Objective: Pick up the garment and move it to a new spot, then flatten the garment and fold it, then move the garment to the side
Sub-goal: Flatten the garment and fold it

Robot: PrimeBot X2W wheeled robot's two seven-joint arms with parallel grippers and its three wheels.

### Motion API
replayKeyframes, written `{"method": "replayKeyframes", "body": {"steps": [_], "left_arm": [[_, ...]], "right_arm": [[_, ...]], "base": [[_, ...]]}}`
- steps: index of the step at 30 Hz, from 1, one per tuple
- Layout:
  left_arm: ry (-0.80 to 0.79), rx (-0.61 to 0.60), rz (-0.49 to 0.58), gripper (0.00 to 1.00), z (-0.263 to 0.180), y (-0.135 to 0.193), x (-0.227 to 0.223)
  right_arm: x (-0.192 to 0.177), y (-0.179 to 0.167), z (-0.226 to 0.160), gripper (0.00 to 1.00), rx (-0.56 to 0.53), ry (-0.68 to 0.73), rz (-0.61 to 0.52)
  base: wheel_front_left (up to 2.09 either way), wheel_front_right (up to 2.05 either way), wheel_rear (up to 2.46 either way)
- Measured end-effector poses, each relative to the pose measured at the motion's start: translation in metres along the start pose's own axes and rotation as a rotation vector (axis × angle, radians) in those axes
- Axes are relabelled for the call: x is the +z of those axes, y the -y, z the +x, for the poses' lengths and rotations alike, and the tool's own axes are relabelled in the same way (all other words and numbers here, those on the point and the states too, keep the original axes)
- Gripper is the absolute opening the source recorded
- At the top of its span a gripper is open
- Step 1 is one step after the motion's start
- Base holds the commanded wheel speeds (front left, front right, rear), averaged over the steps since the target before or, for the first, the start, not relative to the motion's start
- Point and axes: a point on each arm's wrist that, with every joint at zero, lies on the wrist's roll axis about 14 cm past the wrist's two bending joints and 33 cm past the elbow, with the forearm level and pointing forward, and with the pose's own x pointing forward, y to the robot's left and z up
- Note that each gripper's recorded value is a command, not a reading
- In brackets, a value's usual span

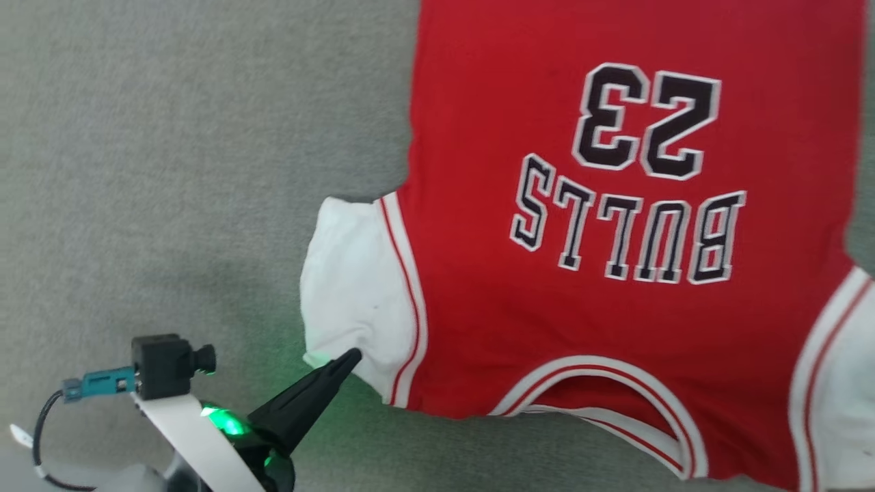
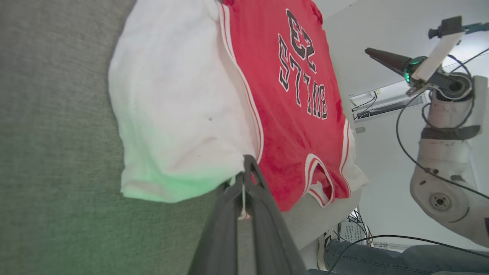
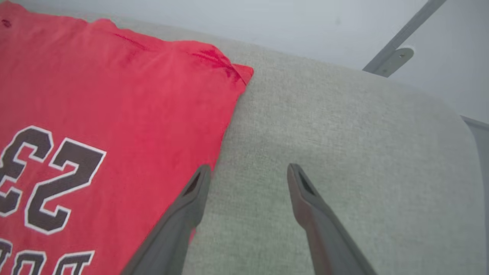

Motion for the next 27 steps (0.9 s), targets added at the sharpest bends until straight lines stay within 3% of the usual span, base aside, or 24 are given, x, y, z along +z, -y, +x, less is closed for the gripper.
{"method": "replayKeyframes", "body": {"steps": [6, 15, 16, 18, 19, 27], "left_arm": [[-0.003, 0.03, -0.023, 0.0, 0.003, -0.007, -0.002], [-0.018, 0.086, -0.051, 0.0, 0.007, -0.022, -0.007], [-0.014, 0.087, -0.054, 0.0, 0.009, -0.023, -0.006], [-0.008, 0.085, -0.055, 0.0, 0.012, -0.023, -0.004], [-0.002, 0.086, -0.053, 0.0, 0.012, -0.024, -0.002], [0.077, 0.09, -0.018, 0.0, 0.008, -0.027, 0.015]], "right_arm": [[0.015, -0.006, 0.067, 1.0, -0.019, -0.11, 0.012], [-0.004, -0.03, 0.129, 1.0, 0.02, -0.305, 0.041], [-0.004, -0.032, 0.132, 0.95, 0.022, -0.307, 0.04], [-0.004, -0.033, 0.135, 0.04, 0.022, -0.303, 0.04], [-0.003, -0.033, 0.136, 0.0, 0.023, -0.293, 0.041], [0.0, -0.027, 0.103, 0.0, 0.031, -0.236, -0.009]], "base": [[0.0, 0.0, 0.0], [0.0, 0.0, 0.0], [0.0, 0.0, 0.0], [0.0, 0.0, 0.0], [0.0, 0.0, 0.0], [0.0, 0.0, 0.0]]}}
